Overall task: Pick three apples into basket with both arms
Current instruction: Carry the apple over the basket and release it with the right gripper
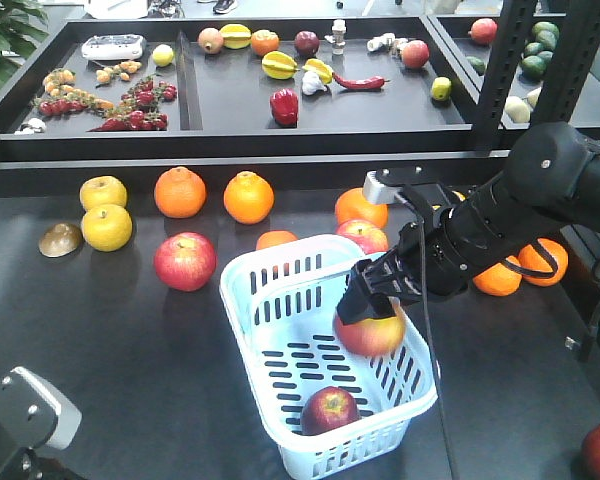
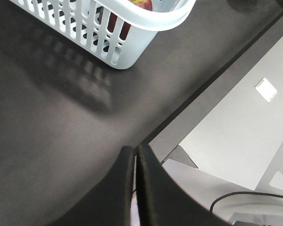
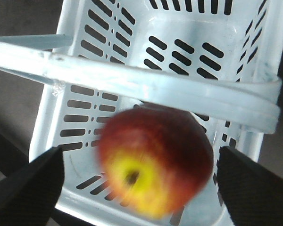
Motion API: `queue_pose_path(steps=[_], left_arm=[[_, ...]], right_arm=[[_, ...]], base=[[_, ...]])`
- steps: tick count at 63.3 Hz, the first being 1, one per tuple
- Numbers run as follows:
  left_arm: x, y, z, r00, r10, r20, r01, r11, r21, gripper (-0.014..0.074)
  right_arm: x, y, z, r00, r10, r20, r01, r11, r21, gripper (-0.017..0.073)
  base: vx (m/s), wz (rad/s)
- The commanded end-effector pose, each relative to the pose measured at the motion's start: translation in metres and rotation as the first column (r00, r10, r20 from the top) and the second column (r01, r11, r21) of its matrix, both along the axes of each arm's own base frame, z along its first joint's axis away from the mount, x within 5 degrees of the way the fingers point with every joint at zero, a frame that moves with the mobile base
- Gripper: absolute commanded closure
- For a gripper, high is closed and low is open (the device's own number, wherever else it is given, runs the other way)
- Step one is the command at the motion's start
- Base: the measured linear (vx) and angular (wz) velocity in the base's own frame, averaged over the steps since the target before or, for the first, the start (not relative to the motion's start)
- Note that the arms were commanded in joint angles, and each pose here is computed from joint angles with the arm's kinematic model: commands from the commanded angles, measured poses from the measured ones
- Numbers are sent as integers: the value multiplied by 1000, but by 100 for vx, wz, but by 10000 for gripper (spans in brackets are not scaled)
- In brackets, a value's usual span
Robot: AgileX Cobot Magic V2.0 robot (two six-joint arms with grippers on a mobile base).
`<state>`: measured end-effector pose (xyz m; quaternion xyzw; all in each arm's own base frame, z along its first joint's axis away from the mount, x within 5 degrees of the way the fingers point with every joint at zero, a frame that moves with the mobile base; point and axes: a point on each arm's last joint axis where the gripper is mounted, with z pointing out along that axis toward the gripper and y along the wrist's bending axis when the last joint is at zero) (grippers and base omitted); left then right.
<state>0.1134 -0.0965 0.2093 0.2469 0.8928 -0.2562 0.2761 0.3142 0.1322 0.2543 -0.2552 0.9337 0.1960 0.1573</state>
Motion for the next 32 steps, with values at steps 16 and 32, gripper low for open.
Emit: queue_pose_path(steps=[16,32], left_arm=[[3,-2,9,999,30,20,-29,999,-46,600],[2,-2,9,999,28,17,-27,999,-46,600]], right_arm=[[-7,0,23,1000,11,25,-12,999,36,29],[-27,-20,39,1000,15,-5,-15,991,-131,433]], base=[[0,0],[0,0]])
